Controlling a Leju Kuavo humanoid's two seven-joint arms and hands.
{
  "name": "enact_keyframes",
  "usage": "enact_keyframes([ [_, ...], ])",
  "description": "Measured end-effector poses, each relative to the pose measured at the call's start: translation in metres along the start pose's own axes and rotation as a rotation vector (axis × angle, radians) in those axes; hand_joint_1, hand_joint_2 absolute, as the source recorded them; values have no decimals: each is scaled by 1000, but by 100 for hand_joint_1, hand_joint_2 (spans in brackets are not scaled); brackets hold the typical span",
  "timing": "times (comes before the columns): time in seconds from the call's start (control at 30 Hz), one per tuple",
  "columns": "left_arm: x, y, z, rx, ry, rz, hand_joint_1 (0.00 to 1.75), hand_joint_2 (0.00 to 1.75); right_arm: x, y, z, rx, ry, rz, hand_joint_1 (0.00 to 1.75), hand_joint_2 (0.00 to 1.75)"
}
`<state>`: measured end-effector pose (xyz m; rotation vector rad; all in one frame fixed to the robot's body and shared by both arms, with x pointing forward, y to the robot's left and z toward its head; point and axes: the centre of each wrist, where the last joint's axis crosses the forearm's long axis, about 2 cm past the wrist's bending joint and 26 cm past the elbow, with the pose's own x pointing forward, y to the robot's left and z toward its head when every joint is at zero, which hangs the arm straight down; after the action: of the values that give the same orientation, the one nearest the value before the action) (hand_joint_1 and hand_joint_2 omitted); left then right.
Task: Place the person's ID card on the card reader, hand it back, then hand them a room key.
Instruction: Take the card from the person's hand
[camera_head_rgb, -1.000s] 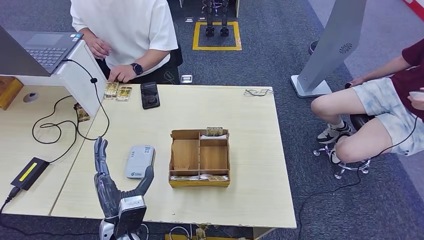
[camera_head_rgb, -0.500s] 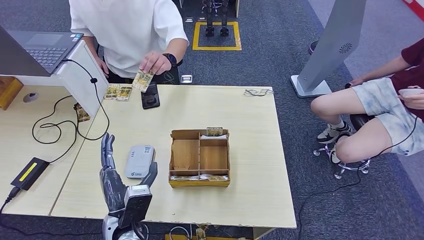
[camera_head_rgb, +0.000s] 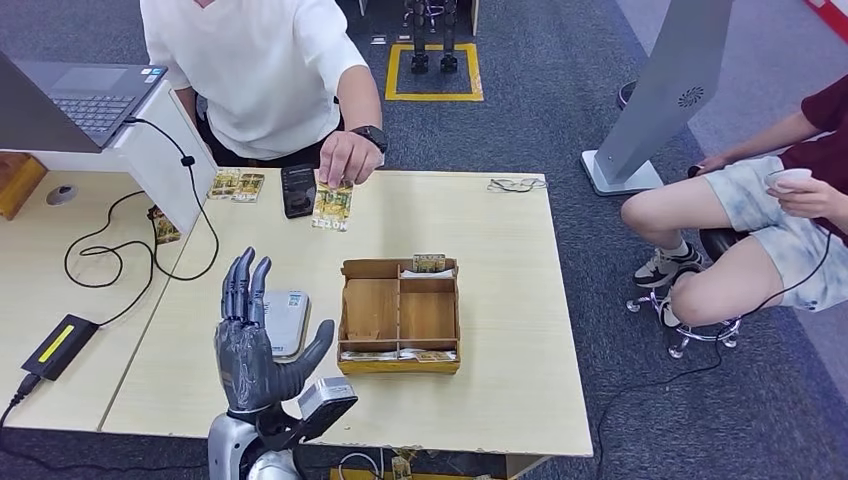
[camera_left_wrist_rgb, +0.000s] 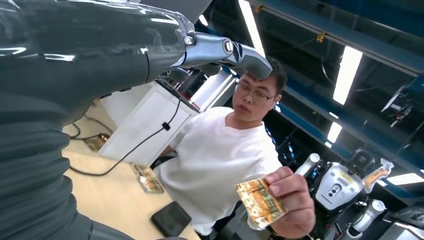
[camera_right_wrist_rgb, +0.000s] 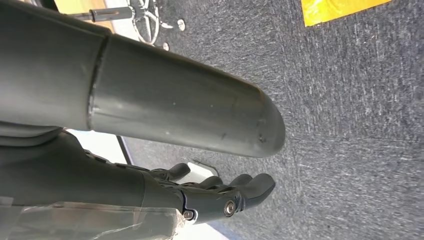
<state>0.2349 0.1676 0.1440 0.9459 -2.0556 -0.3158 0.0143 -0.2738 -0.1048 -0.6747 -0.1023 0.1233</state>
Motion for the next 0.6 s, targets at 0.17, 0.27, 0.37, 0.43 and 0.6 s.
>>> enact_keyframes([
  [0.17, -10, 0, -13, 10, -41, -86, 0, 175, 2, -2, -3, 2, -23, 16, 0, 0],
  [0.27, -14, 1, -19, 11, -47, -142, 0, 175, 2, -4, -5, 0, -30, 27, 0, 0],
  [0.37, -20, 3, -28, 22, -65, -204, 0, 175, 3, -5, -7, -1, -38, 40, 0, 0],
  [0.43, -25, 6, -35, 32, -83, -256, 0, 175, 4, -6, -8, -3, -45, 49, 0, 0],
  [0.6, -37, 15, -49, 66, -88, -346, 1, 175, 5, -10, -12, -7, -67, 69, 0, 0],
])
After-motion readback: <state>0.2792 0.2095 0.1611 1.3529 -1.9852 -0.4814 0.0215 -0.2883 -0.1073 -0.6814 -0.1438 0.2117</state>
